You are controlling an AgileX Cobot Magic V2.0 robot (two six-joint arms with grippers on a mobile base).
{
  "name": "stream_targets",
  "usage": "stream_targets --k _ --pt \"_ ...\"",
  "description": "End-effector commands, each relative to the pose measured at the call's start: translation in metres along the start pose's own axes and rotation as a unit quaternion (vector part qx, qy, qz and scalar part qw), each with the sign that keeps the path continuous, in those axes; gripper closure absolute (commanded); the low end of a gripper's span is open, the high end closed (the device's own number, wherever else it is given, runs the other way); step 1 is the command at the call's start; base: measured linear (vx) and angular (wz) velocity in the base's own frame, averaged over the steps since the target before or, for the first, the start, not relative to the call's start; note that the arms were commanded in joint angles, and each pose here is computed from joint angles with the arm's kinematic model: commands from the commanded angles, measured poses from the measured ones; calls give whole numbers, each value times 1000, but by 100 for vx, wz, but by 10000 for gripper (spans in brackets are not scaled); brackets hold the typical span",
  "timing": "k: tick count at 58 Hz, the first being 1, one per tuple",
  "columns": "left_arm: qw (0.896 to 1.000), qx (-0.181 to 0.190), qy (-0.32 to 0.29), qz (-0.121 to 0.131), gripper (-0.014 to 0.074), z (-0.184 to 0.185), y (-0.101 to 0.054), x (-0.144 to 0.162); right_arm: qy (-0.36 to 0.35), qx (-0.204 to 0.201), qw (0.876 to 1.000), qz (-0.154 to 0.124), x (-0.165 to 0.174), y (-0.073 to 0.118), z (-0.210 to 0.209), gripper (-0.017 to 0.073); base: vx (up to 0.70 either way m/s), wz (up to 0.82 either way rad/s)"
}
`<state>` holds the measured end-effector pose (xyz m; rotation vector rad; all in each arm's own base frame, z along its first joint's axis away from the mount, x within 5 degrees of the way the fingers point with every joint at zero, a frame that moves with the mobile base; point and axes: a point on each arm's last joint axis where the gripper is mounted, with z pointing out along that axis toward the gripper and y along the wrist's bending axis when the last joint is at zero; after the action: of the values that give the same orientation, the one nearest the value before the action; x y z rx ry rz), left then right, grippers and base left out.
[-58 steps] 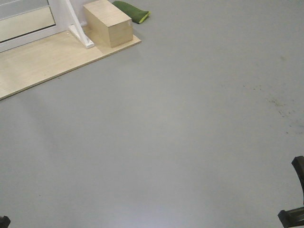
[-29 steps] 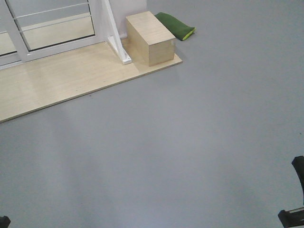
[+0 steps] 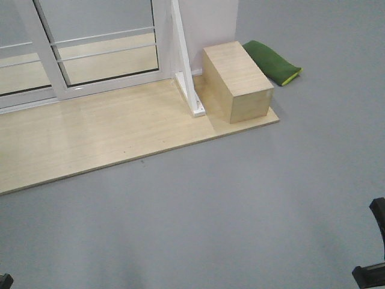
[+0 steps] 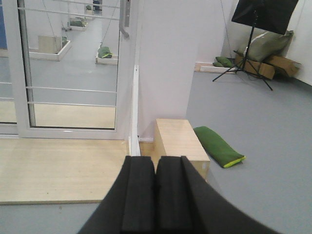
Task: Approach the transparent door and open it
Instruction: 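Turn and drive the base up to the white-framed glass sliding door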
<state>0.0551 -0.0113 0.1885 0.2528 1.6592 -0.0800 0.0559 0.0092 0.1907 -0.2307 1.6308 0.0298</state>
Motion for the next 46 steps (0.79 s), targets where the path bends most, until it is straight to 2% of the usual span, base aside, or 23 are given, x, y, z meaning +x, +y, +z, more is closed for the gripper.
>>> stream_targets --k 1,46 --pt "999 -2 -35 -2 599 0 0 0 -39 8 999 -2 -3 -1 0 559 66 22" --pt "999 -2 -35 -2 599 0 0 0 -39 8 999 -2 -3 -1 0 559 65 28"
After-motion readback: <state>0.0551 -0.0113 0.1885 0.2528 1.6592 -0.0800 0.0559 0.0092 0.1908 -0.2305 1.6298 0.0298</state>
